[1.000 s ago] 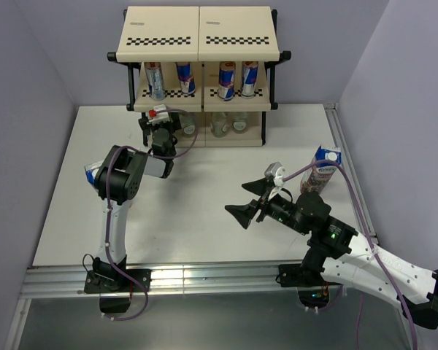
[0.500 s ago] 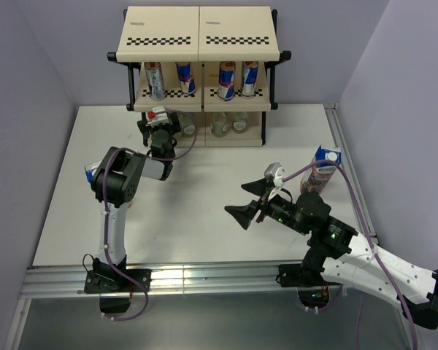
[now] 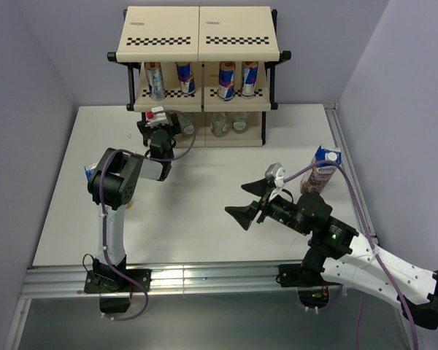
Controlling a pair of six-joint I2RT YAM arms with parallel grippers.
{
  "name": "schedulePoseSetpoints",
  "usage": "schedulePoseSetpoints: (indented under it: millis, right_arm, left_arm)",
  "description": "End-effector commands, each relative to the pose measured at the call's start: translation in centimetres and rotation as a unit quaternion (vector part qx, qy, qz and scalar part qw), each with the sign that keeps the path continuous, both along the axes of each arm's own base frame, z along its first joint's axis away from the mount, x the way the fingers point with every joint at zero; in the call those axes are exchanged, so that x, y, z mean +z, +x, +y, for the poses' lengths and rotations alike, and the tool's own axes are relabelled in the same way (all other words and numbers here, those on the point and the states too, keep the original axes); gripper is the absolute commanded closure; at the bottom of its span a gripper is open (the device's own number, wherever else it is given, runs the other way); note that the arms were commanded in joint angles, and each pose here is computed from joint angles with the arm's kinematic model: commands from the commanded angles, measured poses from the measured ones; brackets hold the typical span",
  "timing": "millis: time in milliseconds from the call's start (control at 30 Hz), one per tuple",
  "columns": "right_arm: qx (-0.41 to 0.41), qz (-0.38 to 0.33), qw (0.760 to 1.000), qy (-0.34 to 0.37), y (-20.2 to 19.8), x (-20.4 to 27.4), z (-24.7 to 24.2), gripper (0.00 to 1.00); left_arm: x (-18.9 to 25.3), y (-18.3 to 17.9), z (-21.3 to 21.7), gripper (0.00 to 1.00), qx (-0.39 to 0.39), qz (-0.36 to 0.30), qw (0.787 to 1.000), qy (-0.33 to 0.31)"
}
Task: Place and organize the beverage onto the shelf
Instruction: Place the drink on the shelf.
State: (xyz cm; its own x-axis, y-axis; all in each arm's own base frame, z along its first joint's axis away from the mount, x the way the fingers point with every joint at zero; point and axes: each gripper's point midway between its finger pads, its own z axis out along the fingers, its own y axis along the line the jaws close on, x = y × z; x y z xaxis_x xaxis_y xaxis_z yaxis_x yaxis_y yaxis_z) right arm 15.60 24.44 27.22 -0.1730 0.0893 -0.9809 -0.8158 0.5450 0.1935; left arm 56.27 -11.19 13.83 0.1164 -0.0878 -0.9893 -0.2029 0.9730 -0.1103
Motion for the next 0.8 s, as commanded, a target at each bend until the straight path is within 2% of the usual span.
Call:
schedulePoseSetpoints:
  millis: [0,767]
  right_arm:
    - [0.005,-0.017,1.000,0.015,-0.20,1.09,-0.11,0.04]
    - [0.019,-0.021,0.999,0.021,-0.70,1.37,0.07,0.04]
  left_arm:
    - [2.39,-0.31,-0.08,0.01,0.001,-0.020,1.000,-0.024]
    - [1.91,-1.03,0.08,0.00,0.024,0.014,0.999,-0.039]
